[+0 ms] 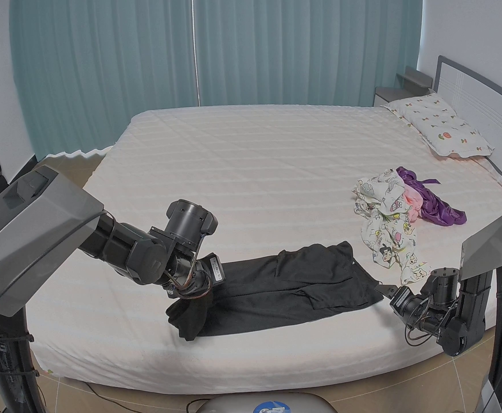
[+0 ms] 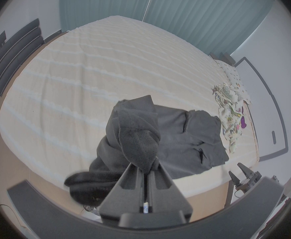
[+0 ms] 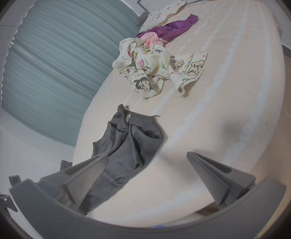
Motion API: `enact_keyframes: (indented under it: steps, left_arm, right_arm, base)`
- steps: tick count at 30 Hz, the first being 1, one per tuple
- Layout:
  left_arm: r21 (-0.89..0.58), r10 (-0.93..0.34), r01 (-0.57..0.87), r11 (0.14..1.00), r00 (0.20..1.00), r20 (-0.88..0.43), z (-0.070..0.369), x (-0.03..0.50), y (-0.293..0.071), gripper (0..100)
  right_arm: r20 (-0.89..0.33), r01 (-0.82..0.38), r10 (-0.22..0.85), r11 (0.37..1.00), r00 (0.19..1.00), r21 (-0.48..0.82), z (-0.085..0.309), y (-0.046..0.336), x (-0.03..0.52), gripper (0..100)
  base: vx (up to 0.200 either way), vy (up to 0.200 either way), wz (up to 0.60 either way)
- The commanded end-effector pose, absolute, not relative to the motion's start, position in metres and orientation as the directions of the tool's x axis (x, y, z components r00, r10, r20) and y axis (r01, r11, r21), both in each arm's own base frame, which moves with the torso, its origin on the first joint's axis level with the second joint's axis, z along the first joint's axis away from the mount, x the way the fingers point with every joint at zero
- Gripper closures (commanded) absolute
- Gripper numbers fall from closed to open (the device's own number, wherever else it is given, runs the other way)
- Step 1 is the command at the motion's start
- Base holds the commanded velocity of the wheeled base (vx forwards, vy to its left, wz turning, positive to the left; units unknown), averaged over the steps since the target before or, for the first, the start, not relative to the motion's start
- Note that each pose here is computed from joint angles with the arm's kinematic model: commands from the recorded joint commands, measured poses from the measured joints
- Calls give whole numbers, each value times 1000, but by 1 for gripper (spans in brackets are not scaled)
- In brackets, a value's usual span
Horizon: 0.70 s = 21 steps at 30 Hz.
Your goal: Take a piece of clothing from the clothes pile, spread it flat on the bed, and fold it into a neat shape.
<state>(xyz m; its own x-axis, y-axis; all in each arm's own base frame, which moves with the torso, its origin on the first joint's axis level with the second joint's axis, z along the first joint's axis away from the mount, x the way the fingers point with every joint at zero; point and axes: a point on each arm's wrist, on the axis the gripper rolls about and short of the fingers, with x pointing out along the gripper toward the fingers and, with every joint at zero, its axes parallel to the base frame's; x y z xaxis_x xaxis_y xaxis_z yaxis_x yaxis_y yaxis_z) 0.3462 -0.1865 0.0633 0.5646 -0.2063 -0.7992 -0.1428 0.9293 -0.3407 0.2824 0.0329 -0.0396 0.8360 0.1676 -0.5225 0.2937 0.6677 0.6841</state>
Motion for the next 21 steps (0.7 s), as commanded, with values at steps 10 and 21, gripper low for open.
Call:
enact_keyframes:
  steps: [10, 21]
  left_arm:
    - [-352, -205, -150, 924, 584, -786, 63, 355, -187, 100]
    - [-396, -214, -175, 901, 614, -759, 66, 371, -195, 100]
  right_arm:
    - [-511, 284, 169, 667, 843, 689, -39, 33, 283, 0]
    - [-513, 285, 169, 667, 842, 688, -40, 33, 283, 0]
  base:
    - [-20, 0, 0]
    - [0, -73, 0]
